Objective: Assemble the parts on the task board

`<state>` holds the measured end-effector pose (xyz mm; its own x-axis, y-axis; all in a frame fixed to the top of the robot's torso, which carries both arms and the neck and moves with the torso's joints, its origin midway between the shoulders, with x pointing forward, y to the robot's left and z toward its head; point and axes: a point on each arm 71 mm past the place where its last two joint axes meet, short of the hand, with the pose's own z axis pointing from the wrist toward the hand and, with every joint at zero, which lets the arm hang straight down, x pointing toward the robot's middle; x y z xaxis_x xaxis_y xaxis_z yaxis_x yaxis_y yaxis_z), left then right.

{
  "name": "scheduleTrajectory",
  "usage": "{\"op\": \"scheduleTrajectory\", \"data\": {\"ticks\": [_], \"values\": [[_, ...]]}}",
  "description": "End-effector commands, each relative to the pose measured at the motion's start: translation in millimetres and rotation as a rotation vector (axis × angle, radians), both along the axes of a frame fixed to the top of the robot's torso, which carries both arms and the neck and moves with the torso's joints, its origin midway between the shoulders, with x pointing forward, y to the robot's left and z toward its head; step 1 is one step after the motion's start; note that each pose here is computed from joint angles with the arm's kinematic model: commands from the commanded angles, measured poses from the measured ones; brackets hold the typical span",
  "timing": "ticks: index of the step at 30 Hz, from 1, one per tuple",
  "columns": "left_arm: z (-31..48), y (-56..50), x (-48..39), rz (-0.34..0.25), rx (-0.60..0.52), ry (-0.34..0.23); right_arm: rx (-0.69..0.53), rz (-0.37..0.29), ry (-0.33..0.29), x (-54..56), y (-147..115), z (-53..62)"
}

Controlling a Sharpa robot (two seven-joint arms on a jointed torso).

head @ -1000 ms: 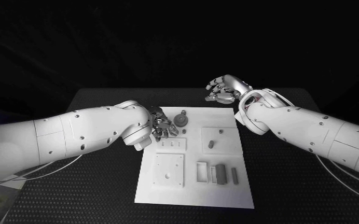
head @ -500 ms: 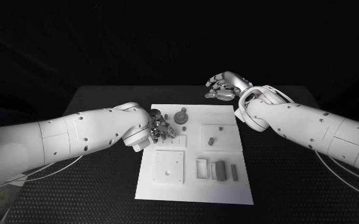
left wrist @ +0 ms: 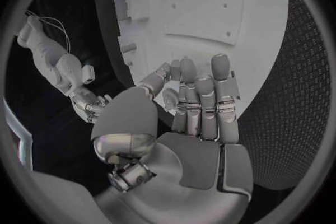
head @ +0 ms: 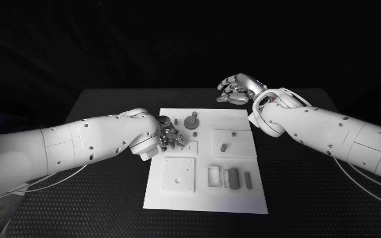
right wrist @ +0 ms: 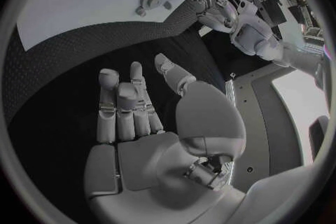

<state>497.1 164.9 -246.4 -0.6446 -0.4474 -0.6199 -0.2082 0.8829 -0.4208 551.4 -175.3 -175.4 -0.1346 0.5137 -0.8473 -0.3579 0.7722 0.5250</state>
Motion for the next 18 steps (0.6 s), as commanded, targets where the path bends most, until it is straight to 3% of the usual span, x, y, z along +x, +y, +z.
{"op": "scheduleTrajectory", "data": {"ticks": [1, 18], "values": [[-2.0, -3.9, -1.4, -0.023, 0.01, 0.009, -0.002, 0.019, 0.007, -0.8, 1.9, 0.1], [-5.8, -7.6, -1.0, -0.074, 0.071, -0.037, 0.0, 0.029, 0.015, -2.2, 4.3, 0.1]]}}
